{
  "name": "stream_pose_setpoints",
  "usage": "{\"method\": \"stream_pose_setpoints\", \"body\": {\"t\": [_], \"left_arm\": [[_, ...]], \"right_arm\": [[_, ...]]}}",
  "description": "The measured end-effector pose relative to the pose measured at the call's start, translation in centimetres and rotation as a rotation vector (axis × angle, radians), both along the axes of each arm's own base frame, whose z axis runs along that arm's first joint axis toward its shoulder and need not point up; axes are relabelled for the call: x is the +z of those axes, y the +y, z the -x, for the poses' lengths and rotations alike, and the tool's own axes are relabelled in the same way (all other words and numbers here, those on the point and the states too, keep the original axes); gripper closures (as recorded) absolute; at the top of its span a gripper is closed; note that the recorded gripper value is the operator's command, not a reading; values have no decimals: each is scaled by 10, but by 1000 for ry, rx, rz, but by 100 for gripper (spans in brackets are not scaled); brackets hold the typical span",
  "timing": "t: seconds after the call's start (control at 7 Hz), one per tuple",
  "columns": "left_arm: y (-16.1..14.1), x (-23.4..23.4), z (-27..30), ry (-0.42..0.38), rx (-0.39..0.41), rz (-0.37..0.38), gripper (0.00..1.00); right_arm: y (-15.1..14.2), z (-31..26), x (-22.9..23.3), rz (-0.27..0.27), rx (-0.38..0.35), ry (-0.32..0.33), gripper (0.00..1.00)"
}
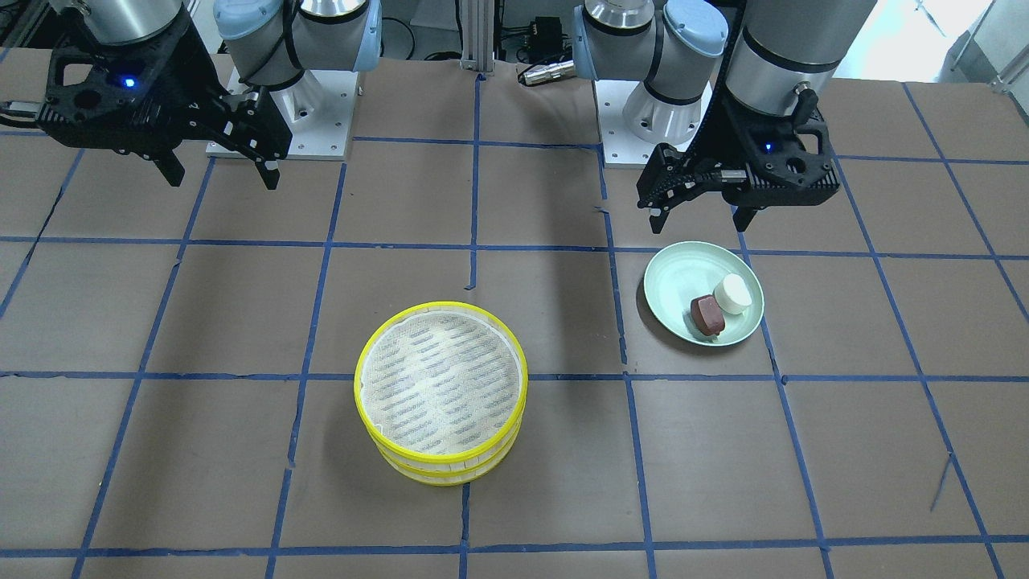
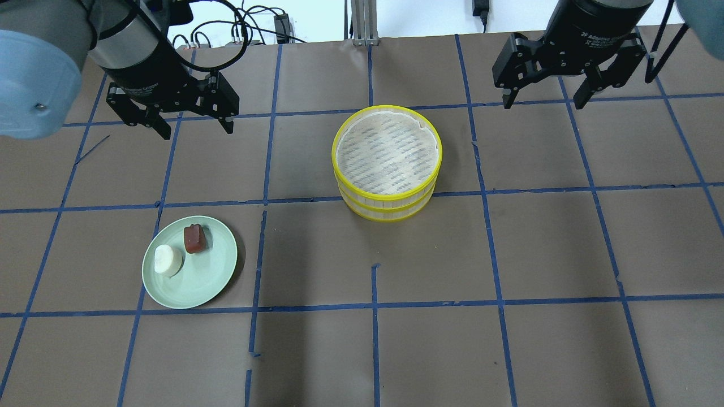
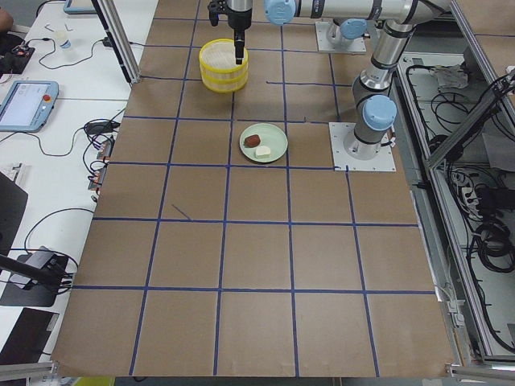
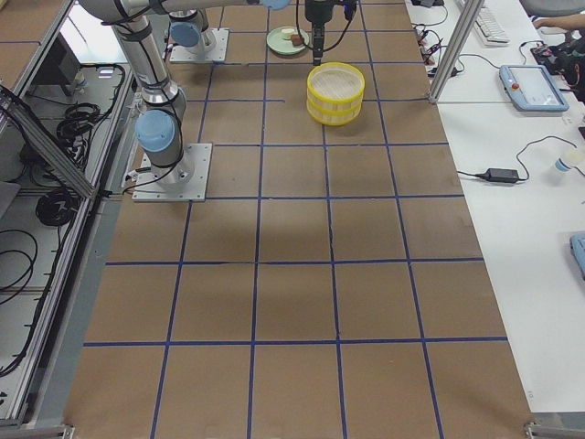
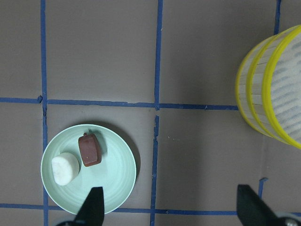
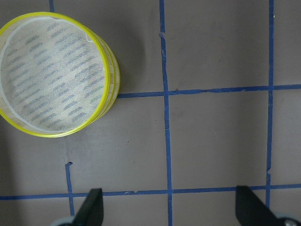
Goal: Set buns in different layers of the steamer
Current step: 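Move the left gripper to the plate while the right reaches the steamer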
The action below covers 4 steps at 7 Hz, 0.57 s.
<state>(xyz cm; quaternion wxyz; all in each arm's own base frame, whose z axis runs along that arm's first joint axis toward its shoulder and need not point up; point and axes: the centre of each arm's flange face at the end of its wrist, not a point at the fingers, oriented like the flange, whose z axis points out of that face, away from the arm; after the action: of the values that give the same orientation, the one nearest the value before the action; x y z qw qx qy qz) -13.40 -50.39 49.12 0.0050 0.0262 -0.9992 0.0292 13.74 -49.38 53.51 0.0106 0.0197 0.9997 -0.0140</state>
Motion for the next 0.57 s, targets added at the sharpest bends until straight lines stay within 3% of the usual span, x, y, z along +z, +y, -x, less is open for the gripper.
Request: {"method": "stream_pose_setpoints", "body": {"t": [0.57], "left_arm": [[-7,3,-24,1,12,12,0]], "right_arm": [[2,-3,-4,-10,-8,-11,0]]}}
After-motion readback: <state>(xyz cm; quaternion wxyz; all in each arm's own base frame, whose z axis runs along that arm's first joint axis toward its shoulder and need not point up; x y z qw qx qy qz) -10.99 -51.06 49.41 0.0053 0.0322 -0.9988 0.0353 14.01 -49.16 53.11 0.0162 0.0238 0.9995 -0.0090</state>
